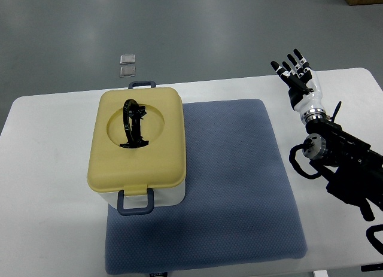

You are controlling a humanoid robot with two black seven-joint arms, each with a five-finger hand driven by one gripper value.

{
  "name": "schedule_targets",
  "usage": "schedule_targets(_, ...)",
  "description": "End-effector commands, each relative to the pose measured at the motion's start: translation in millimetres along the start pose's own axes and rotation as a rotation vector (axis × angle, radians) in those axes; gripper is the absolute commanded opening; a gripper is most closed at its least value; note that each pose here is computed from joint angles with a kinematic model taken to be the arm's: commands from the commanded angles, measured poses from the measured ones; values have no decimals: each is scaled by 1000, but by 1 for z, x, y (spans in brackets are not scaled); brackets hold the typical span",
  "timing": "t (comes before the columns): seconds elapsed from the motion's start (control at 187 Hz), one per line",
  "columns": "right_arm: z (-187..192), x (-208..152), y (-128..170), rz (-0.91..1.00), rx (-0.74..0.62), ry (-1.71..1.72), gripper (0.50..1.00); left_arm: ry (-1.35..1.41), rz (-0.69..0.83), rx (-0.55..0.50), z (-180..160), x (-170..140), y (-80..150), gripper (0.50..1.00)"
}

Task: Open white storage box with right hand

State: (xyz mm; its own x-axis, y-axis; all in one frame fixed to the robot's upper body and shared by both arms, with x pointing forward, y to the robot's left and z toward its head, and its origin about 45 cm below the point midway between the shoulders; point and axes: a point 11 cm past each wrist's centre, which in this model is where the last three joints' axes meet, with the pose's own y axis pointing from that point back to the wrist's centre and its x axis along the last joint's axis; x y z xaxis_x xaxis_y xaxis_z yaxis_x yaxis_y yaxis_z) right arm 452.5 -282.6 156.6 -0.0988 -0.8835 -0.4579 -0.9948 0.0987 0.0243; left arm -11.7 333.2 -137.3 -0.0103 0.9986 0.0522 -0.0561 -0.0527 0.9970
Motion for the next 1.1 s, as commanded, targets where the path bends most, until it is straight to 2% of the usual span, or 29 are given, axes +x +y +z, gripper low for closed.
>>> schedule_targets(0.0, -1, -1, -1, -2, 2, 0, 926, 1, 0, 0, 0, 0, 0, 1000)
schedule_targets(1.095, -2, 0, -1, 0, 5, 0, 926, -6, 6, -1, 1, 2, 0, 1000)
